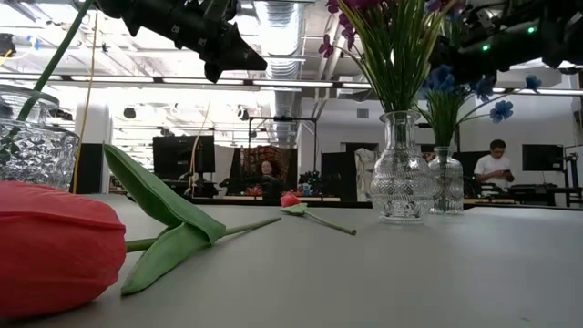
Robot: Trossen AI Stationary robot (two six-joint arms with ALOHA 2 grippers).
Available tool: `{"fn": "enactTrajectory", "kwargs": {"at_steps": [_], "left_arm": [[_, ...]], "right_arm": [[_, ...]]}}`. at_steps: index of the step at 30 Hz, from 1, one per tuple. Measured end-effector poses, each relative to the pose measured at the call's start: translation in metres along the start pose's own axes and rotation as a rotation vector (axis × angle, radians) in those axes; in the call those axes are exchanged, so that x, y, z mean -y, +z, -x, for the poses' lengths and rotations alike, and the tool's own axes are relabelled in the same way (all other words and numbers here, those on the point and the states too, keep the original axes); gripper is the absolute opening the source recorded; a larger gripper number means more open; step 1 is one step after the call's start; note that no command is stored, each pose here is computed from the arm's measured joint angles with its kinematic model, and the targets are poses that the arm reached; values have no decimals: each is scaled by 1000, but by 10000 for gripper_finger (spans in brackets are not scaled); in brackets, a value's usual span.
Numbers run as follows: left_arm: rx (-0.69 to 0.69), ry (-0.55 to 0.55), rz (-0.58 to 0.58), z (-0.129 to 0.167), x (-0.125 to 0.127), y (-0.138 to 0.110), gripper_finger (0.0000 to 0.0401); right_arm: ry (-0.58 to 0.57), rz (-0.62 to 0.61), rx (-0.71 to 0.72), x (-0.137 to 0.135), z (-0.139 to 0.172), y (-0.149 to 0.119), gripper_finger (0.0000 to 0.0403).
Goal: Sort flowers into vase by color
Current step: Put the blue flowers into the top transparent vase
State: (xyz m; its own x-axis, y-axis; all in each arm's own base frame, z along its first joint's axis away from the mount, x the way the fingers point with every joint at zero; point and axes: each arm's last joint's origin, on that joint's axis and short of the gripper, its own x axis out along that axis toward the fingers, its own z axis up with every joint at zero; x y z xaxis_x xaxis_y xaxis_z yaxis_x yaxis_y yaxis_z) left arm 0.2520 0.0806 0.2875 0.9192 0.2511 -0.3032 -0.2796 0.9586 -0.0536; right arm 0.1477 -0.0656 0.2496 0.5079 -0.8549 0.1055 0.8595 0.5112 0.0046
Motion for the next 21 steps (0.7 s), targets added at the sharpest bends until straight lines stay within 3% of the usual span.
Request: {"fn": "enactTrajectory", "kwargs": {"at_steps": [17, 21], "left_arm": [[0, 0, -2, 0, 0, 0, 0], [0, 1, -2, 0, 0, 0, 0]], "right_arm": [[4, 58, 43, 1, -17, -3, 17], [76, 60, 53, -2, -16, -3, 17]]}}
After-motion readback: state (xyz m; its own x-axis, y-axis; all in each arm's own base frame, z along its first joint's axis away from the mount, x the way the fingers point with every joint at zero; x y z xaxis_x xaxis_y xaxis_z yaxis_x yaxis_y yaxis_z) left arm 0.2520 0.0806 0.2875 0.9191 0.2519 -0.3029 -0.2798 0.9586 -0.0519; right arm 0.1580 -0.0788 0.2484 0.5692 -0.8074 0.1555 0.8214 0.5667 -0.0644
